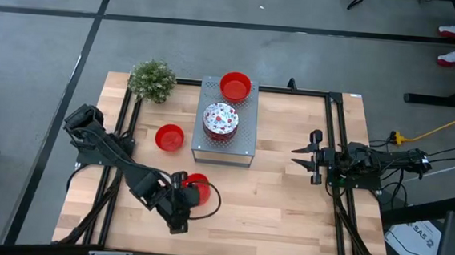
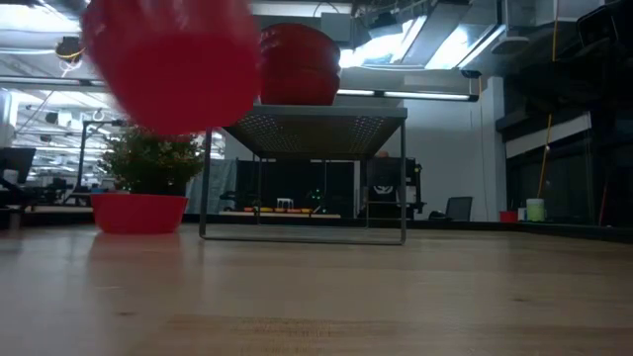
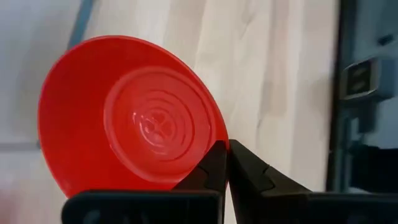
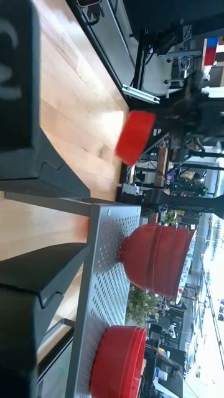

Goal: Pick & Place Mini bowls
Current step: Stack the red bowl on the red bowl on the shelf

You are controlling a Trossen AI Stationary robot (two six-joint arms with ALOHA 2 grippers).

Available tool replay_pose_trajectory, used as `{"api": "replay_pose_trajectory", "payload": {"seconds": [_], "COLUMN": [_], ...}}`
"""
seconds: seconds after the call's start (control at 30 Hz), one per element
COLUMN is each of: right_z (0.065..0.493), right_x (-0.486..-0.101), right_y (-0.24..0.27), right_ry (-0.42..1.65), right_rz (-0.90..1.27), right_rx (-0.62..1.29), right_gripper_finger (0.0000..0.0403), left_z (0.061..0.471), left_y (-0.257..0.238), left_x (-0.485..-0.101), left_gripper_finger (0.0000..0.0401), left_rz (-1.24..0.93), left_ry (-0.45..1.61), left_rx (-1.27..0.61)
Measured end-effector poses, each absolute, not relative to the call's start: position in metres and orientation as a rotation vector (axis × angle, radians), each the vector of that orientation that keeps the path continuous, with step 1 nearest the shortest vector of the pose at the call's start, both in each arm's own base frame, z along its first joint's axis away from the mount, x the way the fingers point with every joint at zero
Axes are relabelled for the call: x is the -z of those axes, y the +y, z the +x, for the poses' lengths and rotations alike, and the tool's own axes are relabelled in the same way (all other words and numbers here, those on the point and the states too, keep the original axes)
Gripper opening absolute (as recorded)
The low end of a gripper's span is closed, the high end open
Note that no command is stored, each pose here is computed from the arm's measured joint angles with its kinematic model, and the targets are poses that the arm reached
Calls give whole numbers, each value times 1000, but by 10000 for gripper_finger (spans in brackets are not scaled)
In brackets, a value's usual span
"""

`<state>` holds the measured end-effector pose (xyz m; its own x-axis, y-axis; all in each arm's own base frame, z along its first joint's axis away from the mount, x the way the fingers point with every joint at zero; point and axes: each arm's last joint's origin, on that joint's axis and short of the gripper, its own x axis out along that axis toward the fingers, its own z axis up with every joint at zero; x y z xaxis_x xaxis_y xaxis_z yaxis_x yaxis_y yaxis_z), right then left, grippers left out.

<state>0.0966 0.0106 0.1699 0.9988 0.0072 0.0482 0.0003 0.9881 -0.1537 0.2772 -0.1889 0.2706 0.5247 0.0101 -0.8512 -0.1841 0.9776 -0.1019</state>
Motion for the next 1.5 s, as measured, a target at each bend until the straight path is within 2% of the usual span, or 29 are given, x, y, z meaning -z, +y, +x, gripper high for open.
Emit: {"api": "replay_pose_trajectory", "payload": {"seconds": [0.37,0.77,1.17,1.5], "right_z": [97,97,97,97], "right_x": [-170,-170,-170,-170], "right_y": [11,11,11,11], "right_ry": [-49,-49,-49,-49], "right_rz": [-154,-154,-154,-154], "right_rx": [-3,-3,-4,-3], "right_gripper_finger": [127,127,127,127], "left_z": [299,316,326,326], "left_y": [-180,-146,-86,-20], "left_x": [-340,-399,-455,-486], "left_gripper_finger": [2,2,2,2], "left_rz": [-33,146,305,442], "left_ry": [775,620,488,418], "left_rx": [-67,-33,-32,-41]}}
